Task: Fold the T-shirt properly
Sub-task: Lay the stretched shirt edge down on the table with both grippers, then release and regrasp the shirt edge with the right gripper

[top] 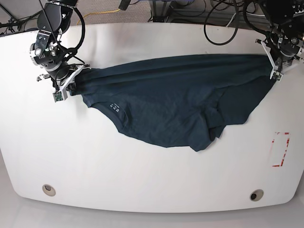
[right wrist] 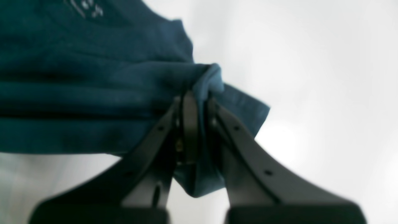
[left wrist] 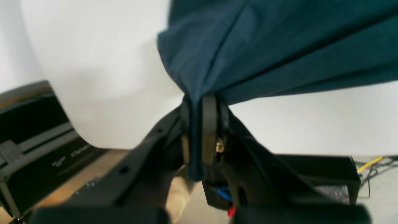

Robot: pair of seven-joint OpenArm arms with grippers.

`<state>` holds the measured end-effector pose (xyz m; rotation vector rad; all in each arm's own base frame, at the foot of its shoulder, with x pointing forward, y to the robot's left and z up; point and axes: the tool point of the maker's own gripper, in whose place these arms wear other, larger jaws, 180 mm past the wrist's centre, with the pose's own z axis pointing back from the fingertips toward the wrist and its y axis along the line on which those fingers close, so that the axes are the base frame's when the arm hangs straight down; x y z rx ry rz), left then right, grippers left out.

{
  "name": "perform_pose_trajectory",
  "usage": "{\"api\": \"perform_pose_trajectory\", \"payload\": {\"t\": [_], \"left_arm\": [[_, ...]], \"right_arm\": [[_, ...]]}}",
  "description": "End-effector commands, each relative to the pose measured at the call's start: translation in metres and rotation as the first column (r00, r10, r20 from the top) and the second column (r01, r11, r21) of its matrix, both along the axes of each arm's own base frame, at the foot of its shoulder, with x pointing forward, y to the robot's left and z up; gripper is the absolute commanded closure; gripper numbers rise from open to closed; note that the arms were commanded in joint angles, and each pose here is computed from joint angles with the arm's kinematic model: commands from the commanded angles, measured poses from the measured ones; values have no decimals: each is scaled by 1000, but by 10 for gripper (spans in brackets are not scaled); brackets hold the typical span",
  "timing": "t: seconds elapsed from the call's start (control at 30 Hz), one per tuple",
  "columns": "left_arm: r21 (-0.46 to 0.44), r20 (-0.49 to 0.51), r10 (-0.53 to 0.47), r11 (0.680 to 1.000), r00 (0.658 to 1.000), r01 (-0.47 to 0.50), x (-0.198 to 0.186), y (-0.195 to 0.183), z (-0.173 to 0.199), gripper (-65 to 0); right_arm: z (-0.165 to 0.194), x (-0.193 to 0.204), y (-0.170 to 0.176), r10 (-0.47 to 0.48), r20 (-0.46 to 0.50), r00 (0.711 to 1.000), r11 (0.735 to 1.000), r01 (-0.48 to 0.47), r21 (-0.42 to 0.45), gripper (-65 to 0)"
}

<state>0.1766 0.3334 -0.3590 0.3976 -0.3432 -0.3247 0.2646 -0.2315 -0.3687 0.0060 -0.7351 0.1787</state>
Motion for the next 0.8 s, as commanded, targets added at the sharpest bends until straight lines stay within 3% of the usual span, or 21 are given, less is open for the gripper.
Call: {"api": "perform_pose_trajectory", "payload": {"t": [0.0, 0.13, 0.2, 0.33, 0.53, 0.77], "left_arm": [[37, 3, 5, 999, 1000, -5, -1, 9, 7, 0], [37, -4, 5, 999, 1000, -5, -4, 9, 6, 0], [37, -4, 5, 999, 1000, -5, -4, 9, 6, 0], [37, -4, 5, 999, 1000, -5, -4, 9, 6, 0], [36, -4, 4, 999, 1000, -4, -3, 9, 5, 0], [37, -10, 4, 999, 1000, -4, -5, 9, 5, 0]], "right_arm": [[9, 4, -3, 0, 36, 999, 1000, 1, -10, -75], [2, -6, -3, -2, 8, 1000, 1000, 2, -9, -230], [-1, -10, -3, -1, -1, 1000, 1000, 1, -9, -342], [2, -12, -2, 3, 4, 1000, 1000, -3, -16, -461], [22, 1, 7, 35, 66, 997, 999, -33, -27, -482], [29, 48, 53, 148, 129, 981, 985, -158, 68, -482]]}}
